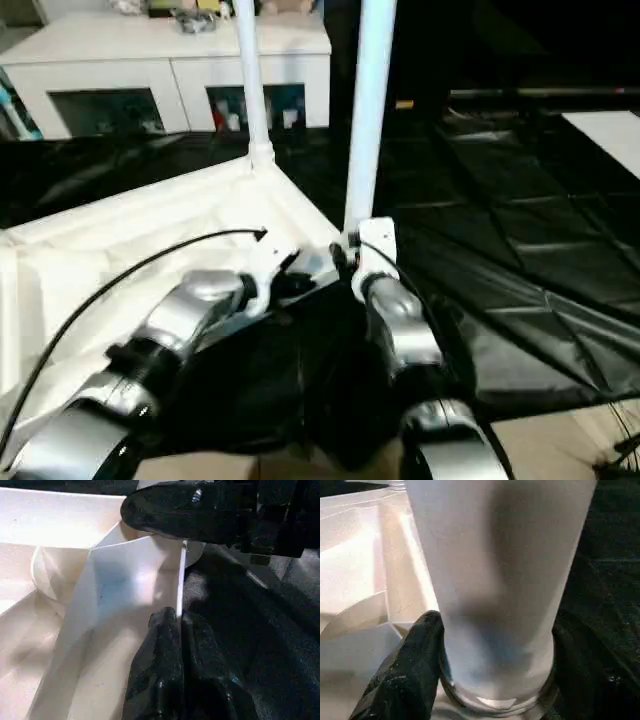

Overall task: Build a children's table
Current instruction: Rotate leg to tighten

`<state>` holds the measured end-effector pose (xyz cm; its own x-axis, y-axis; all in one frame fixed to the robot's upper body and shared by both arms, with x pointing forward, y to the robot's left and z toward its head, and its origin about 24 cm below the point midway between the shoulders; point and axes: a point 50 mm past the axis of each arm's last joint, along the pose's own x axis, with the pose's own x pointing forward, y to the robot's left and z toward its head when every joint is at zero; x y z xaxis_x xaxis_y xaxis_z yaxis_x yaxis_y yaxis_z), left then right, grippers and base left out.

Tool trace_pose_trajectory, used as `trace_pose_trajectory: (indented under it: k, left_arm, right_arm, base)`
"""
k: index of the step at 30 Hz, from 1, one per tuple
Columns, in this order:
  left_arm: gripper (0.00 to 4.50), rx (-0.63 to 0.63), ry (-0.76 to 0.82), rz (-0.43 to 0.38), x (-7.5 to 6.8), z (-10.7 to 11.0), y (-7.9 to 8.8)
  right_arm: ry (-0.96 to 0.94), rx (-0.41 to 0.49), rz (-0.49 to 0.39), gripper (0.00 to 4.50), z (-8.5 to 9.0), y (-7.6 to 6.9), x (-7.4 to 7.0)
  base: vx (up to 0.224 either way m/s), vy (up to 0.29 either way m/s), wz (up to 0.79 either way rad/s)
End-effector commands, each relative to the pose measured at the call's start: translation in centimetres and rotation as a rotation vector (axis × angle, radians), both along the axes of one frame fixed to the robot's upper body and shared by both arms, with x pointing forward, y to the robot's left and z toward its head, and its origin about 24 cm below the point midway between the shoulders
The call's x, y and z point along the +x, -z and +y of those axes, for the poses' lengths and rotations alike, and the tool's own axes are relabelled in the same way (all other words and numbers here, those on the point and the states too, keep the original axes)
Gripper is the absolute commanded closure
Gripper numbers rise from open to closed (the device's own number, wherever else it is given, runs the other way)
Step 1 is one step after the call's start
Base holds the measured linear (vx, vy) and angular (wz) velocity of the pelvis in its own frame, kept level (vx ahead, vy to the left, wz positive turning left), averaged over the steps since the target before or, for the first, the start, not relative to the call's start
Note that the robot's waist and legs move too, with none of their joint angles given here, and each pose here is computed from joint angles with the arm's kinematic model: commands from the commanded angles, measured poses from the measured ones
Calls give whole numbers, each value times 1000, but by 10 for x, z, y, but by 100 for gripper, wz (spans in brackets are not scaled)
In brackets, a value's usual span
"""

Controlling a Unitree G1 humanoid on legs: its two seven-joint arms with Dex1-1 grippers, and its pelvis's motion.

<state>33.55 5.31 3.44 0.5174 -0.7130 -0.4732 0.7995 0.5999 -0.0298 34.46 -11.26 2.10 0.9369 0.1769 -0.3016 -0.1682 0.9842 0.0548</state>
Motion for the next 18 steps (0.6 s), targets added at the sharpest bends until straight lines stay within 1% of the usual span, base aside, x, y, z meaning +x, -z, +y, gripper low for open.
trace_pose_trajectory:
  k: [1,5,6,7,8,9,10,11,13,14,15,16,17,18]
  left_arm:
    - [450,3,-93,26,-2,-5,13]
    - [450,14,-84,20,-2,-2,13]
    - [450,19,-79,19,-2,-1,14]
    - [450,20,-76,21,-3,-1,14]
    - [450,21,-74,22,-2,-1,15]
    - [450,23,-64,17,-2,0,15]
    - [450,23,-57,15,-3,0,15]
    - [450,25,-48,11,-3,0,15]
    - [450,29,-37,6,-3,1,15]
    - [450,28,-24,4,-4,1,15]
    - [450,27,-11,-1,-5,2,15]
    - [450,26,-6,-4,-5,2,15]
    - [450,14,16,-3,-7,5,15]
    - [450,11,20,-2,-8,5,15]
  right_arm:
    - [-122,94,89,181,46,17,-15]
    - [-137,75,64,181,46,14,-15]
    - [-131,92,59,181,46,14,-14]
    - [-120,130,60,181,45,13,-14]
    - [-115,159,58,146,45,12,-14]
    - [-112,182,47,125,44,9,-13]
    - [-112,187,40,125,43,8,-12]
    - [-111,185,25,111,42,6,-10]
    - [-106,180,13,101,39,5,-9]
    - [-113,169,2,76,37,3,-9]
    - [-121,155,-12,66,35,2,-8]
    - [-125,150,-17,66,35,1,-8]
    - [-151,109,-52,54,27,-2,-7]
    - [-156,101,-59,54,26,-3,-6]
  base:
    - [0,0,0]
    - [0,0,0]
    - [0,0,0]
    - [0,0,0]
    - [0,0,0]
    - [0,0,0]
    - [0,0,0]
    - [0,0,0]
    - [0,0,0]
    - [0,0,0]
    - [0,0,0]
    - [0,0,0]
    - [0,0,0]
    - [0,0,0]
